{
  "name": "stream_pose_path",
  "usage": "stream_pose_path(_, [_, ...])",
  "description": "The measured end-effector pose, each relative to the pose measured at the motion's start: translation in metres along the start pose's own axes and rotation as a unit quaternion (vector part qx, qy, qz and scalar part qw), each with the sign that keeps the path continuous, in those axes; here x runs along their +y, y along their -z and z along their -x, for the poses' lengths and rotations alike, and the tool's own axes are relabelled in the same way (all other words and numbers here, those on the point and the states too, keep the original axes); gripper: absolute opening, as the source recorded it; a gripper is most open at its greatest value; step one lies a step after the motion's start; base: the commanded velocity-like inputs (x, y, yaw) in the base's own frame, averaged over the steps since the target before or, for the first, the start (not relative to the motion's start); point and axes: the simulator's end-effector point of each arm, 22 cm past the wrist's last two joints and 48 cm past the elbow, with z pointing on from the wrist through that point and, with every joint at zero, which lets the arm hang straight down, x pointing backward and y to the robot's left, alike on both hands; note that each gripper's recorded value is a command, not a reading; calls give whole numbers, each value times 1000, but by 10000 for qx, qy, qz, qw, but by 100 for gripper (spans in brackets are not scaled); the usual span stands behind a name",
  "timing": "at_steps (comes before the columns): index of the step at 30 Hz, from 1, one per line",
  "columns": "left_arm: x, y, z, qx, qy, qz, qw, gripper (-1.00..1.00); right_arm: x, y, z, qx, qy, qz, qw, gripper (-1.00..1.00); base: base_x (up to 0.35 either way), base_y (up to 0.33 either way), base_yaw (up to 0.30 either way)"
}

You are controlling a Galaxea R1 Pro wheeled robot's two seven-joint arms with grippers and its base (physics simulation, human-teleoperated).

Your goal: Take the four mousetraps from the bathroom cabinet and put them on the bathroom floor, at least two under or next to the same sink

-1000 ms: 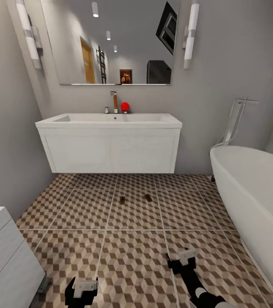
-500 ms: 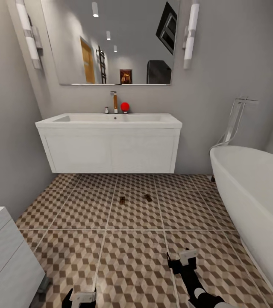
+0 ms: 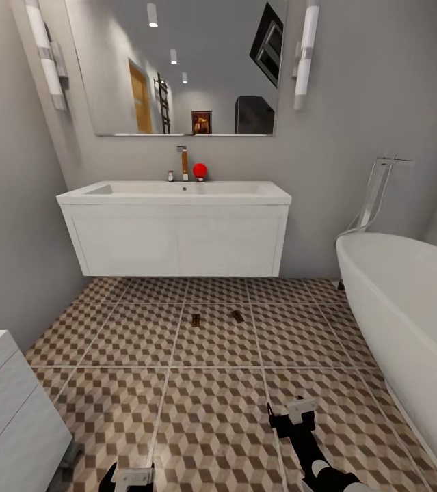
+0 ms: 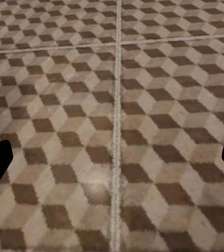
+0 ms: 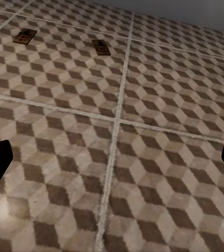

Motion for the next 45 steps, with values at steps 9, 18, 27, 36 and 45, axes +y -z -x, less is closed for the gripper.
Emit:
stream_pose_path(9, [0, 0, 0, 0, 1, -3, 10000, 100, -1, 0, 0, 2, 4, -2, 10000, 100, 0, 0, 0])
stream_pose_path(18, [0, 0, 0, 0, 0, -5, 10000, 100, -1, 0, 0, 3, 10, -3, 10000, 100, 0, 0, 0])
stream_pose_path(27, [-1, 0, 8, -82, 8, -3, 10000, 100, -2, 1, 9, -79, 11, -13, 10000, 100, 0, 0, 0])
stream_pose_path(36, [1, 1, 26, -265, 22, 9, 9996, 100, -6, 4, 30, -260, 20, -48, 9996, 100, 0, 0, 0])
stream_pose_path(45, [2, 3, 44, -387, 31, 16, 9992, 100, -9, 7, 50, -379, 23, -67, 9993, 100, 0, 0, 0])
